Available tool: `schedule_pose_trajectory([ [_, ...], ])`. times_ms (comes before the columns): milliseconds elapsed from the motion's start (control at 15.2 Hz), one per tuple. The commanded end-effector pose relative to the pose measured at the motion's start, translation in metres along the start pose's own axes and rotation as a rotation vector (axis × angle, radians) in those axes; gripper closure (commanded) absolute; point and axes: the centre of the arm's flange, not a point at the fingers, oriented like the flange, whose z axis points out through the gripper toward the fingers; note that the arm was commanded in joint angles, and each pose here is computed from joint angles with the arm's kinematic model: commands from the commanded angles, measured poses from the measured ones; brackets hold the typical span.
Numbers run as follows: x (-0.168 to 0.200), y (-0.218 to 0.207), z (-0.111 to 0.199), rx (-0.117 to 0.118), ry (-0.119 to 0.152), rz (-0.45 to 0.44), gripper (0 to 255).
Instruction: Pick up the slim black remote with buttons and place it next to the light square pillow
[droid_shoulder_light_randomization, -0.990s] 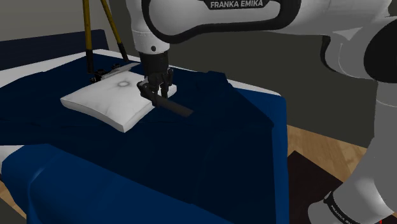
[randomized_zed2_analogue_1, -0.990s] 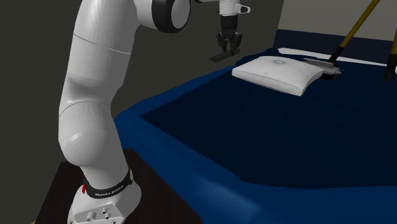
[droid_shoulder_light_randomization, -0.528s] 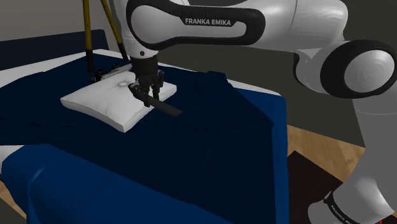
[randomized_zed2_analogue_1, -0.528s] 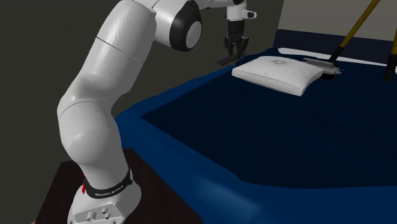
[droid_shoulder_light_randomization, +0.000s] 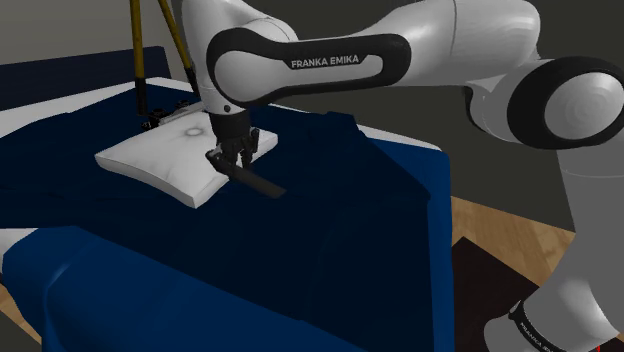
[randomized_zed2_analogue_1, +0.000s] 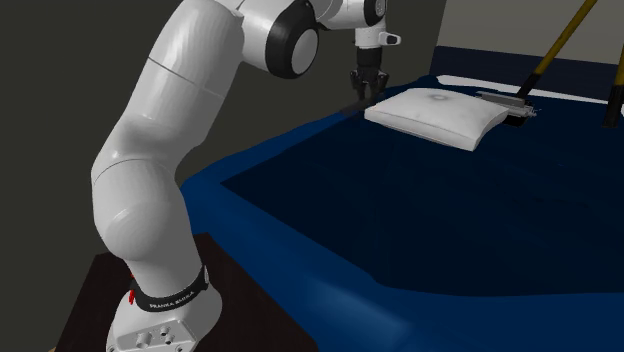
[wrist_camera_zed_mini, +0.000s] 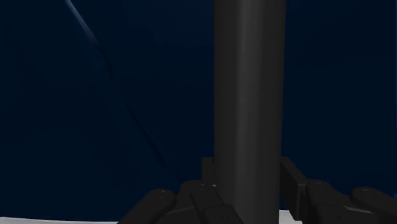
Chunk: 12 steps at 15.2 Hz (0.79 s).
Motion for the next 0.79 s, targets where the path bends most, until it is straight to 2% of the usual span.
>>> schedule_pose_trajectory([
  [0, 0.001, -0.002, 0.011, 0.0, 0.001, 0.0, 255],
  [726, 0.0, -0.006, 0.069, 0.0, 0.001, 0.0, 255],
])
